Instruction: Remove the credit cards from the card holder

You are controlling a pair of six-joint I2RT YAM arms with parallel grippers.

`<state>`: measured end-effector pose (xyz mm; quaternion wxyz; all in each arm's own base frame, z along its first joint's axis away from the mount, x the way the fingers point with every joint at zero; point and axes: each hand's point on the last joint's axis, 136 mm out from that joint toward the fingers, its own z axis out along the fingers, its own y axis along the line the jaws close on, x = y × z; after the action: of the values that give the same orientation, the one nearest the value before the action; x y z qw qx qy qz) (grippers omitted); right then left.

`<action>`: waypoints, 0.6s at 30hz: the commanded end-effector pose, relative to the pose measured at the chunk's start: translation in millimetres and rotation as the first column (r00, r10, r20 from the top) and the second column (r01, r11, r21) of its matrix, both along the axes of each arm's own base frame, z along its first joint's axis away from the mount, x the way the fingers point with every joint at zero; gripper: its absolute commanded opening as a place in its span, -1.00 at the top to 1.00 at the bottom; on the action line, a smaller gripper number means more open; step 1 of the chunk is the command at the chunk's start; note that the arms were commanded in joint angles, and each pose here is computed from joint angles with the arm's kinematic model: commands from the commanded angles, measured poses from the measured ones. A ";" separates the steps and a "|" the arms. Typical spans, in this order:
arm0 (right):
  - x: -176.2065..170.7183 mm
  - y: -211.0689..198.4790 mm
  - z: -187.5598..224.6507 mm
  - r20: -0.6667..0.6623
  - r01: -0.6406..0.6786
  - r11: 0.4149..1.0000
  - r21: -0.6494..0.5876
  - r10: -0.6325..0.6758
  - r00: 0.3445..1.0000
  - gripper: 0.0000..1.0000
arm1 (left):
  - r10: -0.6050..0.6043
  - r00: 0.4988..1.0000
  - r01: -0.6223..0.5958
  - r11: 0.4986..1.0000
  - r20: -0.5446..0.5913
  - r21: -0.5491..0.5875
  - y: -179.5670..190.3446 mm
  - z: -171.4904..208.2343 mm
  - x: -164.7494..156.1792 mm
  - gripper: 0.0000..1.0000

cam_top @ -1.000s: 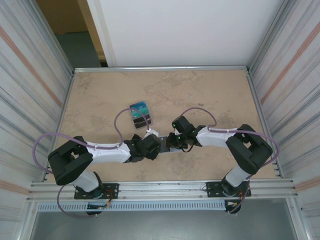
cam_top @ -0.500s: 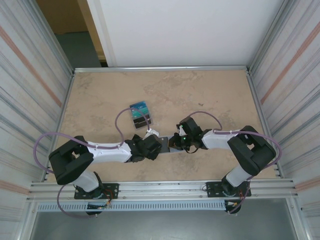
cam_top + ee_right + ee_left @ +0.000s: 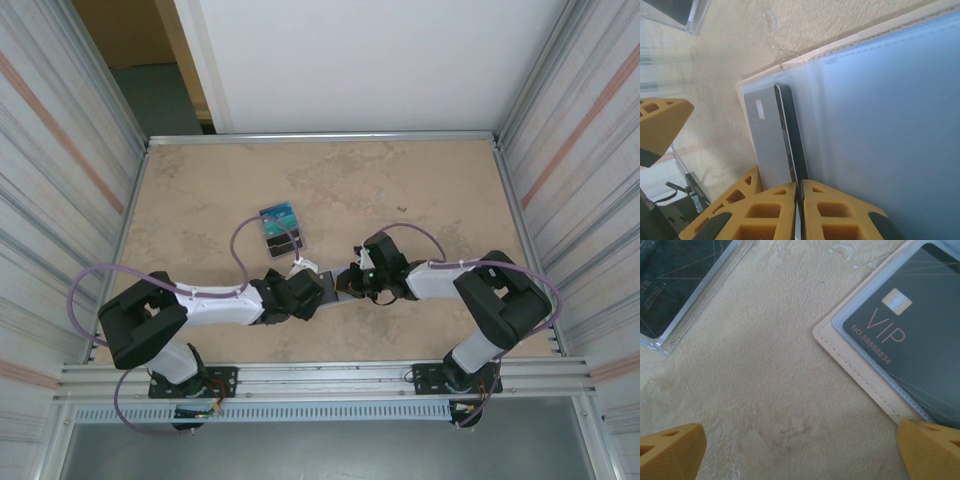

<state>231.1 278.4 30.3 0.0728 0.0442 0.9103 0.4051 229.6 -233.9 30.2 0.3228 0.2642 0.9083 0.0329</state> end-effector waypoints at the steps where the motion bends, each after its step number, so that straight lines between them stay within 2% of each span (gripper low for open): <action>1: -5.6 2.7 -3.4 -0.029 -0.012 1.000 0.028 0.013 0.999 0.78 | 0.016 1.000 -0.016 1.000 0.002 0.013 -1.5 0.0 0.9 -0.97; 8: -6.6 1.5 -8.9 -0.038 -0.013 1.000 0.024 0.013 0.999 0.81 | 0.013 1.000 -0.013 1.000 0.003 0.014 -1.9 0.6 1.1 -0.97; 12: -6.9 -0.4 -11.2 -0.042 -0.007 1.000 0.019 0.008 0.999 1.00 | 0.017 1.000 -0.018 1.000 0.004 0.018 -1.1 0.6 1.5 -0.97; 18: -3.4 -10.5 -12.3 -0.025 0.020 0.999 -0.025 -0.021 0.999 1.00 | 0.021 1.000 -0.021 0.999 0.014 0.037 2.3 2.2 2.5 -0.97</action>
<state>231.7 275.0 21.3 0.0715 0.0509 0.9112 0.4025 230.3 -233.1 31.1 0.3217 0.2647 0.9083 0.0386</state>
